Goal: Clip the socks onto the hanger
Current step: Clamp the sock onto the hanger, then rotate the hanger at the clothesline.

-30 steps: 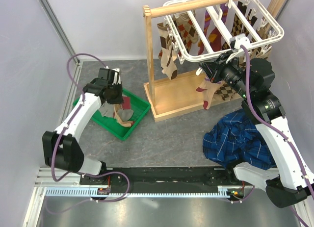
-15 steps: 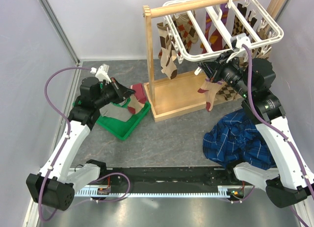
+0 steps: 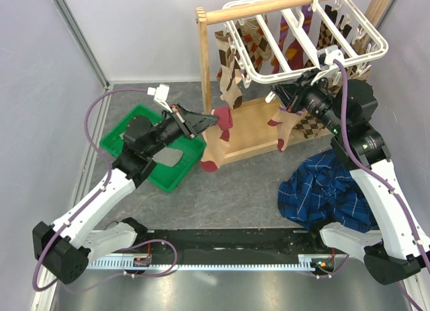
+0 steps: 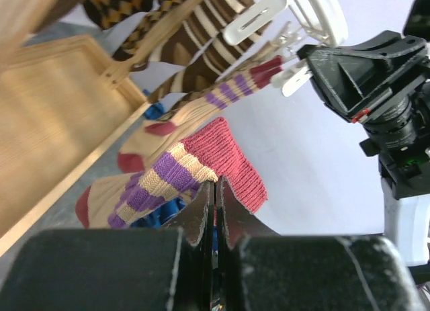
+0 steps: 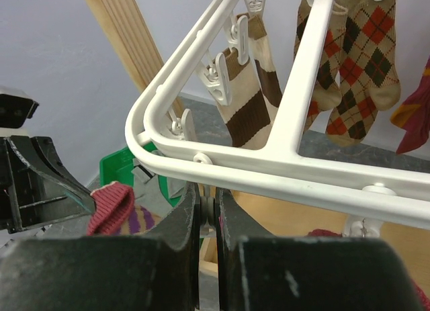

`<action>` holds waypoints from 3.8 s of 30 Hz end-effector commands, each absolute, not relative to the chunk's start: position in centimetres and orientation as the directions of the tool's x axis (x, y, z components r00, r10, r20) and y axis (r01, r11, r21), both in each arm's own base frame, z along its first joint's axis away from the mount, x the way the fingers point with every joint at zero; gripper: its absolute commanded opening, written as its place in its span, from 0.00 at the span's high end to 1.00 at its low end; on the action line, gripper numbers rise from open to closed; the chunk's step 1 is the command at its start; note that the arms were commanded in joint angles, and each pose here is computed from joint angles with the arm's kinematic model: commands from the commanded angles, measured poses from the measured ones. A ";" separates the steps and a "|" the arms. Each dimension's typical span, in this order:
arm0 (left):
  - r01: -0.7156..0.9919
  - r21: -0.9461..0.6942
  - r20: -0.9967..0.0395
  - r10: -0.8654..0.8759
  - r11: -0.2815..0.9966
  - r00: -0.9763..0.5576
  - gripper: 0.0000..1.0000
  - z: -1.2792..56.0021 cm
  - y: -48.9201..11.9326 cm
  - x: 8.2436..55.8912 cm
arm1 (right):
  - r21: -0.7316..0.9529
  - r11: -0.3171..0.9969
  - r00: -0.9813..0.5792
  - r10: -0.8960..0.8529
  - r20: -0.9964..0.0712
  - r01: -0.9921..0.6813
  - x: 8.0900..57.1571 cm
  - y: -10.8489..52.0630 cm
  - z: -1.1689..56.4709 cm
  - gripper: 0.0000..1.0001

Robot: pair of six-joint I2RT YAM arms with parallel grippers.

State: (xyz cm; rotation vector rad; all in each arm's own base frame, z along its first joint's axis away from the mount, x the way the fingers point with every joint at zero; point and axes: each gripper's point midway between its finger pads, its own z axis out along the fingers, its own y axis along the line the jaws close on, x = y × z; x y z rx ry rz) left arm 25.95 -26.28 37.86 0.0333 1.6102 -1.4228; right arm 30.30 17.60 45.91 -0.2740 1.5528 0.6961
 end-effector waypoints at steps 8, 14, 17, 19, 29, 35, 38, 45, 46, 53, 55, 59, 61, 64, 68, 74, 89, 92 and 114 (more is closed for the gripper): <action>0.711 -0.671 -0.653 -0.621 0.208 -0.435 0.98 43.1 -31.0 27.1 | 0.321 0.723 -0.169 0.277 -0.946 -0.611 28.7 18.7 46.4 0.91; 0.761 -0.623 -0.663 -0.637 0.180 -0.392 0.98 44.7 -32.8 27.2 | 0.378 0.691 -0.203 0.324 -0.924 -0.617 28.5 19.2 46.6 0.91; 0.775 -0.608 -0.667 -0.639 0.170 -0.383 0.98 44.9 -33.7 27.3 | 0.414 0.665 -0.233 0.348 -0.908 -0.621 28.5 19.7 46.3 0.90; 0.782 -0.600 -0.671 -0.639 0.170 -0.376 0.98 45.0 -34.3 27.3 | 0.429 0.651 -0.245 0.358 -0.901 -0.626 28.5 19.9 46.2 0.91; 0.803 -0.571 -0.681 -0.643 0.168 -0.350 0.98 45.7 -35.4 27.3 | 0.458 0.624 -0.271 0.375 -0.887 -0.633 28.4 20.4 46.0 0.91; 0.806 -0.565 -0.685 -0.644 0.175 -0.341 0.98 45.8 -35.5 27.5 | 0.472 0.602 -0.291 0.378 -0.879 -0.643 28.4 20.9 46.0 0.91; 0.809 -0.561 -0.687 -0.646 0.178 -0.334 0.98 45.9 -35.7 27.5 | 0.479 0.592 -0.298 0.381 -0.875 -0.649 28.4 21.1 46.0 0.91; 0.808 -0.558 -0.695 -0.639 0.191 -0.330 0.98 45.7 -36.3 27.8 | 0.485 0.565 -0.300 0.391 -0.870 -0.668 27.9 21.4 46.7 0.91; 0.807 -0.559 -0.693 -0.641 0.189 -0.330 0.98 45.7 -36.3 27.8 | 0.486 0.564 -0.301 0.392 -0.869 -0.668 27.9 21.4 46.7 0.91; 0.794 -0.577 -0.670 -0.666 0.190 -0.328 0.98 46.3 -36.2 27.9 | 0.491 0.564 -0.312 0.387 -0.868 -0.664 28.2 21.5 46.1 0.91; 0.793 -0.581 -0.663 -0.673 0.184 -0.330 0.98 46.6 -36.1 27.9 | 0.492 0.563 -0.318 0.382 -0.868 -0.664 28.2 21.7 45.8 0.91; 0.788 -0.589 -0.650 -0.684 0.179 -0.331 0.98 46.9 -35.9 27.9 | 0.491 0.563 -0.320 0.380 -0.868 -0.664 28.3 21.7 45.6 0.91; 0.790 -0.589 -0.646 -0.686 0.170 -0.335 0.98 47.1 -35.9 27.7 | 0.486 0.569 -0.314 0.377 -0.871 -0.663 28.4 21.6 45.5 0.89; 0.792 -0.590 -0.646 -0.681 0.158 -0.346 0.98 47.2 -36.0 27.5 | 0.481 0.580 -0.308 0.375 -0.874 -0.658 28.5 21.4 45.4 0.78; 0.794 -0.589 -0.649 -0.675 0.152 -0.351 0.98 47.1 -36.3 27.3 | 0.477 0.586 -0.302 0.375 -0.876 -0.655 28.6 21.3 45.4 0.49; 0.792 -0.587 -0.664 -0.658 0.164 -0.355 0.90 46.5 -36.5 27.4 | 0.459 0.594 -0.276 0.376 -0.884 -0.661 28.5 21.1 46.2 0.27; 0.809 -0.290 -0.879 -0.476 0.511 -0.015 0.19 45.7 -32.9 28.1 | 0.350 0.709 -0.142 0.337 -0.931 -0.612 28.4 18.5 47.4 0.09; 0.796 -0.198 -0.911 -0.407 0.572 0.066 0.15 45.7 -32.5 29.1 | 0.331 0.733 -0.124 0.324 -0.938 -0.595 28.5 18.0 47.3 0.07; 0.829 -0.007 -0.956 -0.248 0.559 0.159 0.16 46.0 -30.5 33.9 | 0.239 0.866 -0.041 0.247 -0.968 -0.439 29.7 14.4 46.5 0.02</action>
